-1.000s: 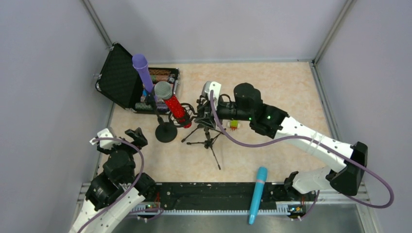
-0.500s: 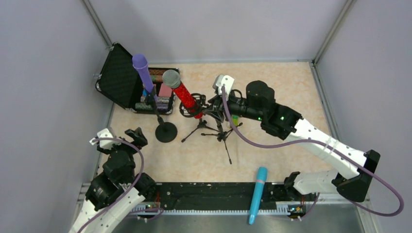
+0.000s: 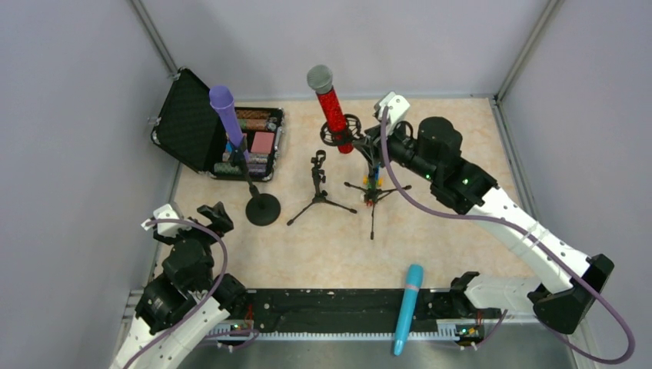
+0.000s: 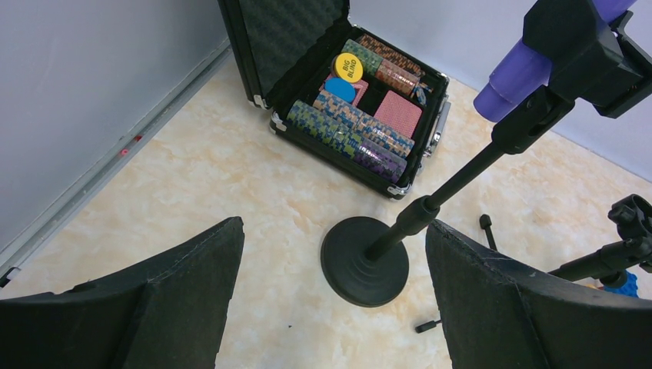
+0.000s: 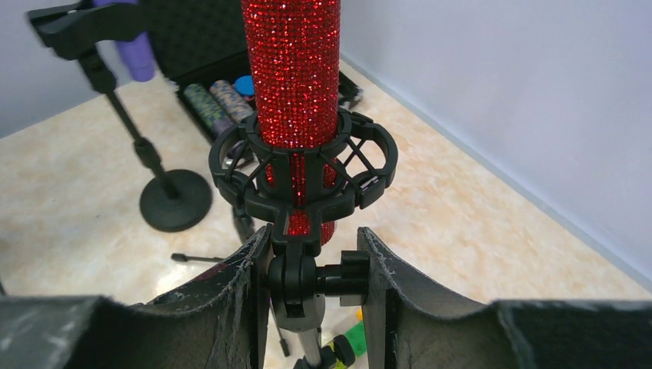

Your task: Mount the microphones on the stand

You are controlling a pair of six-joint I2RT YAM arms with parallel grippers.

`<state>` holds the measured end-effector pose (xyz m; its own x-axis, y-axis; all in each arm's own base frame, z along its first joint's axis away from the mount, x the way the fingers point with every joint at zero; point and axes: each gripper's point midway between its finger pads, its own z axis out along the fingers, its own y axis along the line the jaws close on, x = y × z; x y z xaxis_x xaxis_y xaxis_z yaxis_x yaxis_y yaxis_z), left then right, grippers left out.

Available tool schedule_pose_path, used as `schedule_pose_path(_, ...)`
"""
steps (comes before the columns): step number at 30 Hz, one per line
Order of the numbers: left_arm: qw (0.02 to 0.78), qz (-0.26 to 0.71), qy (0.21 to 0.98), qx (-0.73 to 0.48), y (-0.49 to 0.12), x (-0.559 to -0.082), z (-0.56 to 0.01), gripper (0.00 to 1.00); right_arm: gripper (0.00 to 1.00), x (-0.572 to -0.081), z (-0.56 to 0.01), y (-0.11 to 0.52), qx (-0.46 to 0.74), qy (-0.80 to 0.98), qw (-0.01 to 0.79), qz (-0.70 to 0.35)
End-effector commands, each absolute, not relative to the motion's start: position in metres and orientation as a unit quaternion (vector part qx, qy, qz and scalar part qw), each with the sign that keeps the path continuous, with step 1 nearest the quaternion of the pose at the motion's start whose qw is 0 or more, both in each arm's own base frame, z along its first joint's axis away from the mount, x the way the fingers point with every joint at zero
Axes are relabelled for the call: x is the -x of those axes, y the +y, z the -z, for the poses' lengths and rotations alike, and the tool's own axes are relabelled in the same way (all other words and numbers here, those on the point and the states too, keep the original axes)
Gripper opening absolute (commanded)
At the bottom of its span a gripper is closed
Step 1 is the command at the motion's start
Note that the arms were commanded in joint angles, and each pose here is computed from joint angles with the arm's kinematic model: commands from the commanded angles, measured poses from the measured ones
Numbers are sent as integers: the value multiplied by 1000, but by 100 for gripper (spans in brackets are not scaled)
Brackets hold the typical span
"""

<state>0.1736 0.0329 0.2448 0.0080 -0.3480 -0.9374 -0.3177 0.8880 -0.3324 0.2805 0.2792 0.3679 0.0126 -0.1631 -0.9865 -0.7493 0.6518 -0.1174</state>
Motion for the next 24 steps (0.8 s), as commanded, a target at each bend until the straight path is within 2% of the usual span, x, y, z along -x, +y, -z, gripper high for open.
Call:
schedule_pose_path(1, 680, 19, 692, 244, 34, -174, -252, 92, 0, -298, -429, 251, 262, 616, 702, -245)
schedule_pose_path(12, 679, 20, 693, 241, 32, -175, -251, 92, 0, -336, -434, 188, 151, 614, 740, -230)
schedule_pose_path(24, 679, 19, 694, 241, 32, -176, -251, 91, 0, -331, -447, 135, 68, 592, 786, -165)
